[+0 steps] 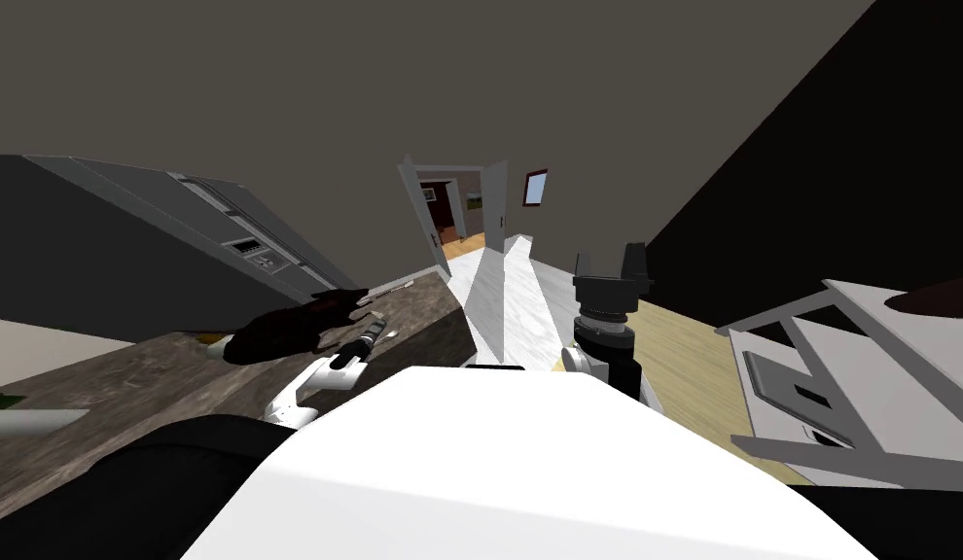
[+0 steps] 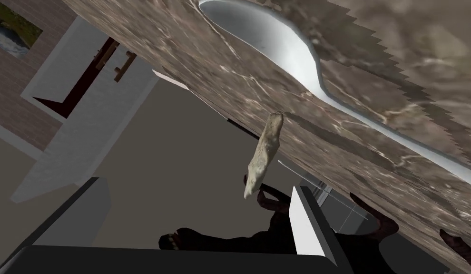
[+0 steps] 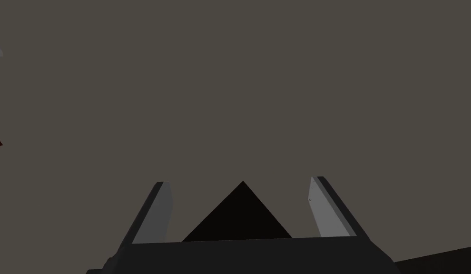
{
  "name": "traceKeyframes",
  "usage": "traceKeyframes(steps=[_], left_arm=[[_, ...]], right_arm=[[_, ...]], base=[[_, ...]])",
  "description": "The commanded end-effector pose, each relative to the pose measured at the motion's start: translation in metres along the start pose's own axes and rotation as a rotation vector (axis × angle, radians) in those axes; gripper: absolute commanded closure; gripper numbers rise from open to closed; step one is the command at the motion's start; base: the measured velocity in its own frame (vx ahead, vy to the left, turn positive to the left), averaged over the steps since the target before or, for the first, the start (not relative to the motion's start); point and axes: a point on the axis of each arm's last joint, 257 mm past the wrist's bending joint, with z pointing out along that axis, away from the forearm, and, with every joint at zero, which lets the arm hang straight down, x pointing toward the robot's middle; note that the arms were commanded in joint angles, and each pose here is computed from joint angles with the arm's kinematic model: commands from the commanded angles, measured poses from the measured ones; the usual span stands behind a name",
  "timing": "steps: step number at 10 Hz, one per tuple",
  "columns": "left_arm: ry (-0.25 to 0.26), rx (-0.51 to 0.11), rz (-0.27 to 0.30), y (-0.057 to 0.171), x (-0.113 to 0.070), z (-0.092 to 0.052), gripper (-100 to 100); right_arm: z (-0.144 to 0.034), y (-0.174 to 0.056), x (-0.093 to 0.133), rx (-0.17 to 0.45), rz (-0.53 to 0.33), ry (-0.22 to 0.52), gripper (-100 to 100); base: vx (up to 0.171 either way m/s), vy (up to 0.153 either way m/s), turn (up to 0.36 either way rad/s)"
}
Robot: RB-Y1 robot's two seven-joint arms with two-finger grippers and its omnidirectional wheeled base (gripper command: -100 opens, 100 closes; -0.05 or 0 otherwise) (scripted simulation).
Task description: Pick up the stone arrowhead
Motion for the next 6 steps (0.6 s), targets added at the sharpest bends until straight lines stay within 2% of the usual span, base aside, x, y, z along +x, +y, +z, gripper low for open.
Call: traceKeyframes(steps=[1, 2, 3, 5, 6], left_arm=[[-0.005, -0.061, 0.046, 0.028, -0.009, -0.002, -100], [-0.008, -0.098, 0.074, 0.044, -0.014, -0.004, -100], [-0.013, -0.158, 0.121, 0.070, -0.022, -0.007, -100], [-0.017, -0.202, 0.156, 0.089, -0.028, -0.011, -100], [-0.016, -0.186, 0.144, 0.084, -0.025, -0.008, -100]], right_arm=[[0.000, 0.000, 0.000, 0.000, 0.000, 0.000, 0], [0.000, 0.000, 0.000, 0.000, 0.000, 0.000, 0], [0.000, 0.000, 0.000, 0.000, 0.000, 0.000, 0], [0.000, 0.000, 0.000, 0.000, 0.000, 0.000, 0], [0.000, 0.000, 0.000, 0.000, 0.000, 0.000, 0]], base=[[0.103, 0.065, -0.182], [0.106, 0.070, -0.147], [0.150, 0.111, -0.204], [0.138, 0.123, -0.112], [0.048, 0.049, -0.015]])
